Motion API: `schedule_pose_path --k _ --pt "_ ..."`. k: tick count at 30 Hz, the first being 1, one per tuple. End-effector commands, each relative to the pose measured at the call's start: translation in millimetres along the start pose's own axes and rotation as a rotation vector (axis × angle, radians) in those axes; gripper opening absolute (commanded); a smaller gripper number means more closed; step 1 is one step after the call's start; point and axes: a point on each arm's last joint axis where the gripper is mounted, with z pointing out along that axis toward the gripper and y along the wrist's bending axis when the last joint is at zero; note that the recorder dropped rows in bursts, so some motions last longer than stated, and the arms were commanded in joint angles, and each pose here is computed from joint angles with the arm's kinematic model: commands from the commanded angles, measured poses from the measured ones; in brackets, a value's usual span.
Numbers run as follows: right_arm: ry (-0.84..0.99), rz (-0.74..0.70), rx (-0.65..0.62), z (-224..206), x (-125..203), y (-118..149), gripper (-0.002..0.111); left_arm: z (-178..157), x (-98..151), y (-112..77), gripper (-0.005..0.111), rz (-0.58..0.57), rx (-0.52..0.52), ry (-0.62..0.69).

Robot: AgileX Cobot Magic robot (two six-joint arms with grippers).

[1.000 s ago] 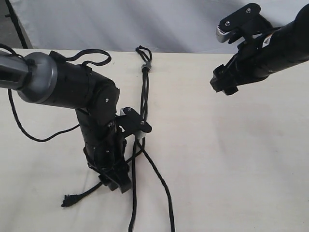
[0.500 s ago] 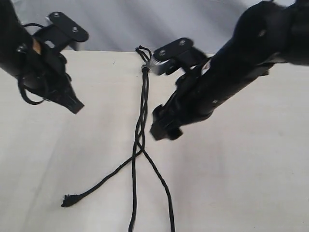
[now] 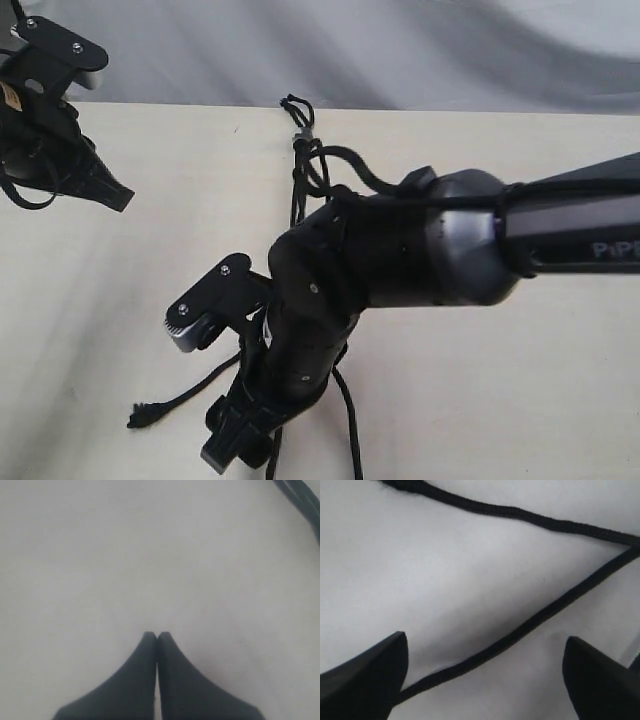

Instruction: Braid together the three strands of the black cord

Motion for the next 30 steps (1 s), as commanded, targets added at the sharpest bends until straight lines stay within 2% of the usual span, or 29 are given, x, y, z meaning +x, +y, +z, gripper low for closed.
schedule_pose_path --k 1,5,6,8,12,16,18,19,21,23,27,30 --pt "0.017 -0.002 0.047 13 0 4 0.079 -2 0 0.2 0.001 -0.024 0.001 -0.014" --pt "0.063 0.004 0.072 29 4 1 0.078 -2 0 -0.1 0.001 -0.032 0.006 -0.015" --pt "0.072 0.004 0.072 32 5 1 0.075 -2 0 -0.1 0.001 -0.032 0.006 -0.015" --pt "0.08 0.005 0.073 34 5 1 0.058 -2 0 -0.1 0.001 -0.032 0.006 -0.015" --pt "0.07 -0.017 0.081 31 4 0 0.0 -2 0 -0.1 0.001 -0.032 0.006 -0.015" --pt "0.028 -0.076 0.106 12 -4 0 0.002 -2 0 -0.1 0.001 -0.032 0.006 -0.015" --pt "0.029 -0.21 0.173 -2 -13 -5 0.002 -2 0 -0.2 0.001 -0.033 0.006 -0.015" --pt "0.044 -0.333 0.257 -8 -18 -13 0.002 -2 0 -0.3 0.001 -0.035 0.007 -0.016" --pt "0.06 -0.47 0.379 -8 -22 -23 0.002 -2 0 -0.3 0.001 -0.035 0.007 -0.016" --pt "0.081 -0.53 0.427 -2 -23 -30 0.002 -2 0 -0.3 0.001 -0.035 0.007 -0.016" --pt "0.128 -0.524 0.41 22 -19 -39 0.002 -2 0 -0.3 0.001 -0.035 0.007 -0.016" --pt "0.188 -0.448 0.351 35 -11 -36 0.002 -2 0 -0.3 0.001 -0.035 0.007 -0.016"
